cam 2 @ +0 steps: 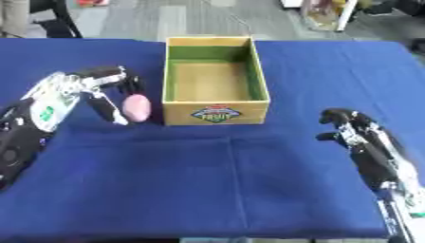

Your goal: Pick up objects on the table and place them in the box.

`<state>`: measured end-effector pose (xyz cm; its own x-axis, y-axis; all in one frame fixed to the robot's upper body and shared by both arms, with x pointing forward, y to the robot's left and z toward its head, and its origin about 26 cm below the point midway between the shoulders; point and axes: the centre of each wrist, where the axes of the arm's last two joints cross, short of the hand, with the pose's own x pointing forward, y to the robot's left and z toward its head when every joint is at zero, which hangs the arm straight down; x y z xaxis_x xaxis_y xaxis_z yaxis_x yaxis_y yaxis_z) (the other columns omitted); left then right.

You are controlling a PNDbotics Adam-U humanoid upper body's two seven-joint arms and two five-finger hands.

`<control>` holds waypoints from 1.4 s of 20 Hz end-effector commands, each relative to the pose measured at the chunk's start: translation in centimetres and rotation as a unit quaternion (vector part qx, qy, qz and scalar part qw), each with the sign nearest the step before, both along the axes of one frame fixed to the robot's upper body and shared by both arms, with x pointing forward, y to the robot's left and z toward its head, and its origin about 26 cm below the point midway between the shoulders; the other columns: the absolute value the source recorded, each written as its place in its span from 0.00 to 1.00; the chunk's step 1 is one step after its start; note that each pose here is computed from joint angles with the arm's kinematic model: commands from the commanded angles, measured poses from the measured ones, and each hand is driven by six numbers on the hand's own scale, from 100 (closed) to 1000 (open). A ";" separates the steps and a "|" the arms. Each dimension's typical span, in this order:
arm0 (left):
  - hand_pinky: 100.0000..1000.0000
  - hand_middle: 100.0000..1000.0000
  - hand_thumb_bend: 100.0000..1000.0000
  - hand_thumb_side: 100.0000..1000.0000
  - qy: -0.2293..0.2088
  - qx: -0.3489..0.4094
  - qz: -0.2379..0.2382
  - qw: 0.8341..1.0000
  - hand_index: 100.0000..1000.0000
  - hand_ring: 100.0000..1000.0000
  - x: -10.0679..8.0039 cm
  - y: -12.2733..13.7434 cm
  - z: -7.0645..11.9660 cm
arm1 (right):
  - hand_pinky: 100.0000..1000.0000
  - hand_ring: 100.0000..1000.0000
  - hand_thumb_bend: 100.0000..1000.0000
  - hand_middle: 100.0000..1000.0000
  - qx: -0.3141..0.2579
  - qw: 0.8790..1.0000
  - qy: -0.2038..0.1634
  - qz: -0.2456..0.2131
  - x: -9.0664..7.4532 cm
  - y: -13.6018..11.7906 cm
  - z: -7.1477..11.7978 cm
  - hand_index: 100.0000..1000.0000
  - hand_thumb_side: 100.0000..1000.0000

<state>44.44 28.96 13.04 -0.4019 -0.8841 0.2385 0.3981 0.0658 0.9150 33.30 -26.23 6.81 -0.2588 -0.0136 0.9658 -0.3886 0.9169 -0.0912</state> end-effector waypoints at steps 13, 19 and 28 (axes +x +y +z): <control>0.28 0.18 0.08 0.04 -0.068 -0.016 0.034 0.997 0.36 0.22 0.1 0.6 0.6 | 0.61 0.93 0.00 0.58 -0.004 1.000 -0.015 0.001 0.1 -0.3 0.9 0.70 0.41; 0.24 0.12 0.01 0.05 -0.094 -0.027 0.028 0.995 0.31 0.17 -0.1 0.6 2.4 | 0.61 0.93 0.00 0.58 -0.003 1.000 -0.015 -0.001 0.1 -0.4 0.9 0.70 0.41; 0.25 0.12 0.04 0.03 -0.198 -0.030 -0.007 0.980 0.31 0.17 -0.9 -0.2 9.3 | 0.61 0.93 0.00 0.58 -0.006 1.000 -0.012 0.000 0.1 -0.5 0.8 0.70 0.42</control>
<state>43.73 28.28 19.77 -0.4790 -0.8659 0.1441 0.0831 0.1187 0.9895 33.29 -26.22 6.78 -0.2580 -0.0140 0.9660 -0.3887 0.9169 -0.0905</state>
